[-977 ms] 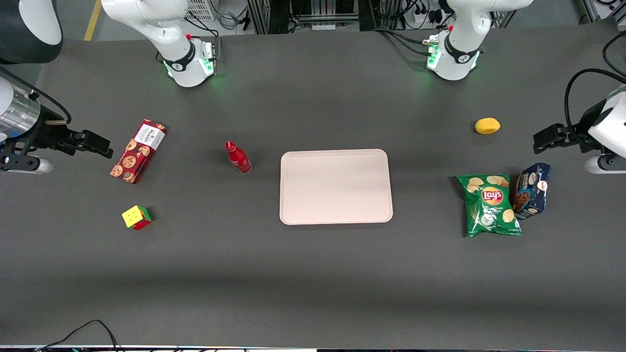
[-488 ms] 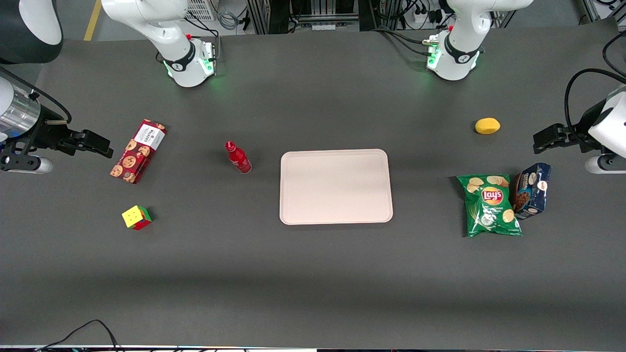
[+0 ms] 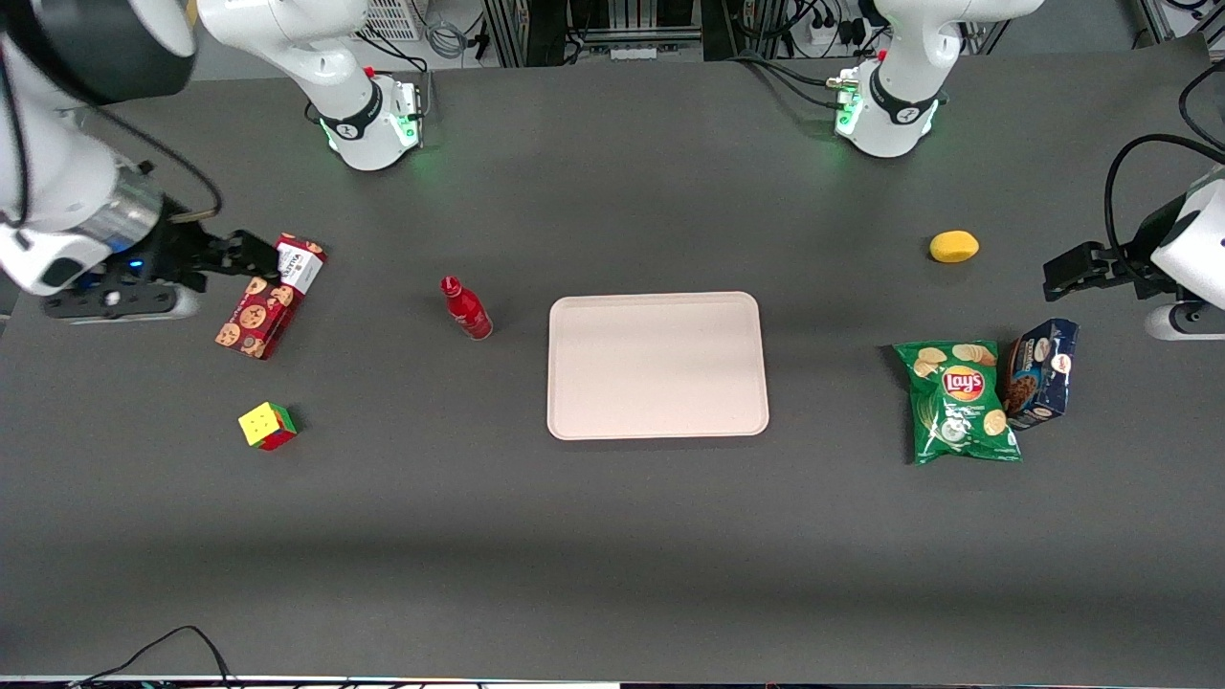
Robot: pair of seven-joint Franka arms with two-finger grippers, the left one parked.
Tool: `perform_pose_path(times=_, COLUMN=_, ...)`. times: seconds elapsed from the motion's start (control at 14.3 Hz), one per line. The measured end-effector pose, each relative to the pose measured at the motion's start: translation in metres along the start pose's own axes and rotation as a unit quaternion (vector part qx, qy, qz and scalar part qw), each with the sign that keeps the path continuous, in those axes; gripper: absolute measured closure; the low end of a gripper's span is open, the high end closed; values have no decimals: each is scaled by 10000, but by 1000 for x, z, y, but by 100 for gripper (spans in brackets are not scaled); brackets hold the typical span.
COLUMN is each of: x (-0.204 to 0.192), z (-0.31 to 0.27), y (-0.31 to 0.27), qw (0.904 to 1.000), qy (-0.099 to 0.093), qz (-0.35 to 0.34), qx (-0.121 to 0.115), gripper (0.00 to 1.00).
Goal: Place coke bottle on tray
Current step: 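Move the open right gripper over the red Coca-Cola bottle, then lower the right gripper and close it around the bottle's body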
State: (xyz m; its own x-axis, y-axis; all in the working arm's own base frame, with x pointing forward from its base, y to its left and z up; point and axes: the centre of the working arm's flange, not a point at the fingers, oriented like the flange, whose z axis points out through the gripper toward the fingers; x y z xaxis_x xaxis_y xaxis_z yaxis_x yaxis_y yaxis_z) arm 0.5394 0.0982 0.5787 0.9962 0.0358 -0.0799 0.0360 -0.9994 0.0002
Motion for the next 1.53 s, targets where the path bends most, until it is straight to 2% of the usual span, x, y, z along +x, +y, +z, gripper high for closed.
perform_pose_path(times=0.21, x=-12, z=0, y=-57, qw=9991, qy=-1, qz=-413, qx=-42, gripper=0)
perform_pose_path(times=0.49, x=-31, z=4, y=-118, qw=9985, qy=-52, qz=-540, qx=-55, gripper=0)
perform_pose_path(times=0.63, x=-39, z=18, y=-143, qw=9972, qy=-250, qz=-698, qx=70, gripper=0)
perform_pose_path(times=0.84, x=-35, z=63, y=-158, qw=9948, qy=-640, qz=-788, qx=12, gripper=0)
perform_pose_path(times=0.91, x=-30, z=82, y=-161, qw=9945, qy=-688, qz=-791, qx=4, gripper=0)
perform_pose_path(times=1.19, x=-26, z=157, y=-166, qw=9958, qy=-479, qz=-783, qx=71, gripper=0)
perform_pose_path(times=1.53, x=-45, z=211, y=-165, qw=9963, qy=-219, qz=-819, qx=118, gripper=0)
